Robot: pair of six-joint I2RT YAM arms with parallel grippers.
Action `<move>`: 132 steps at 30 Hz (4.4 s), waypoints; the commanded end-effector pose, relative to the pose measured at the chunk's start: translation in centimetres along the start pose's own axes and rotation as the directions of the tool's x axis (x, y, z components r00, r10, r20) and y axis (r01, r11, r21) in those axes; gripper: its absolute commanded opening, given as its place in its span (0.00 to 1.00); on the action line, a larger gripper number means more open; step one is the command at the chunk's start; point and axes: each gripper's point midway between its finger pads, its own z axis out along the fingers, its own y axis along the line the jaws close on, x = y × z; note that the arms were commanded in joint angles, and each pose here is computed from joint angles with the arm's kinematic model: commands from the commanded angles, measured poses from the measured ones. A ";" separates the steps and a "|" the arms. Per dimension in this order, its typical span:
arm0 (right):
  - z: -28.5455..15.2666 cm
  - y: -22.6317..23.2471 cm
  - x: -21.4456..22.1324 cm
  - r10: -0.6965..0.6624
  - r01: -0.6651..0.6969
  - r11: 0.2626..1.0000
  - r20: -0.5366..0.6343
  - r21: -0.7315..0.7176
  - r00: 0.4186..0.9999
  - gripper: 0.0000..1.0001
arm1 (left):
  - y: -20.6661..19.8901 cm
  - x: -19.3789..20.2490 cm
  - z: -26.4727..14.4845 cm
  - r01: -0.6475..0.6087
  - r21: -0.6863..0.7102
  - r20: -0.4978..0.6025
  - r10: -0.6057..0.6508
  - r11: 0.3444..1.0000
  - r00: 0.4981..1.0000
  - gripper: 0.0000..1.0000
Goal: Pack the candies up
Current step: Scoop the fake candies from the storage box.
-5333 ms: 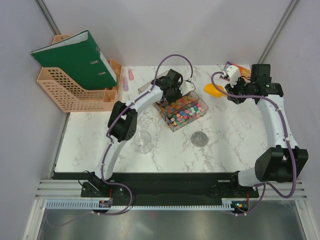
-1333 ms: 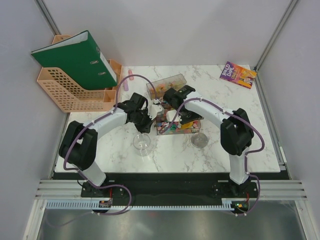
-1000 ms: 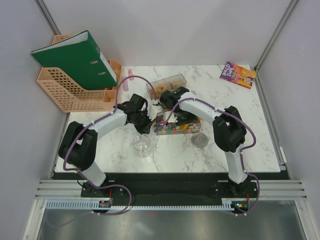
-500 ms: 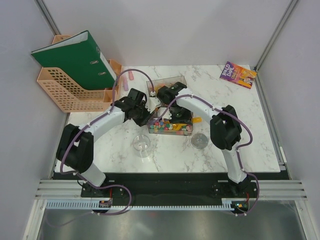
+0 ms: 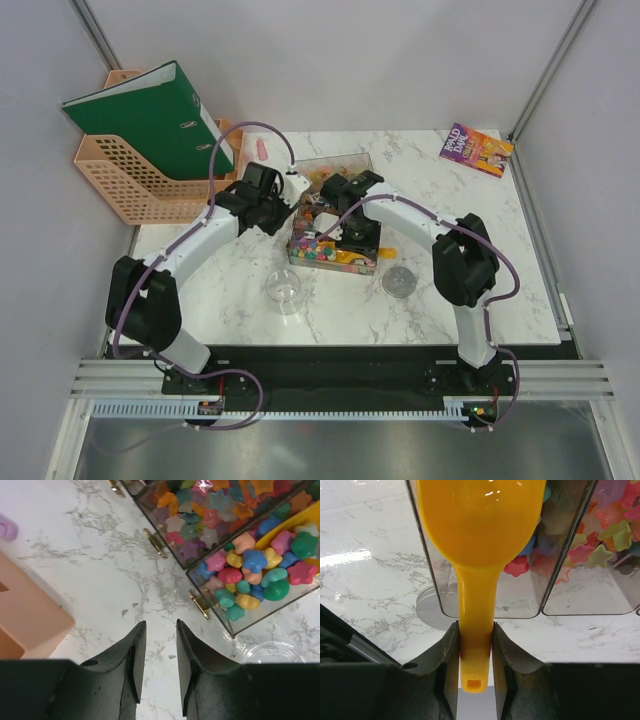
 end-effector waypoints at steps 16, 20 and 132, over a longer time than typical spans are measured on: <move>-0.4 0.0 -4.9 0.039 -0.043 0.999 0.209 0.011 0.977 0.01 | 5.0 -4.3 -4.4 -0.007 -0.159 0.113 0.025 0.987 0.993 0.39; 0.5 0.5 -5.2 0.060 -0.068 0.997 0.284 0.020 0.957 0.00 | 5.4 -4.4 -5.0 -0.012 -0.165 0.109 0.030 0.986 0.994 0.44; -9.8 1.6 -1.9 -0.132 -0.087 0.971 0.806 0.222 0.576 0.00 | 11.6 -2.7 -11.2 0.093 -0.382 0.094 -0.062 0.920 0.994 0.63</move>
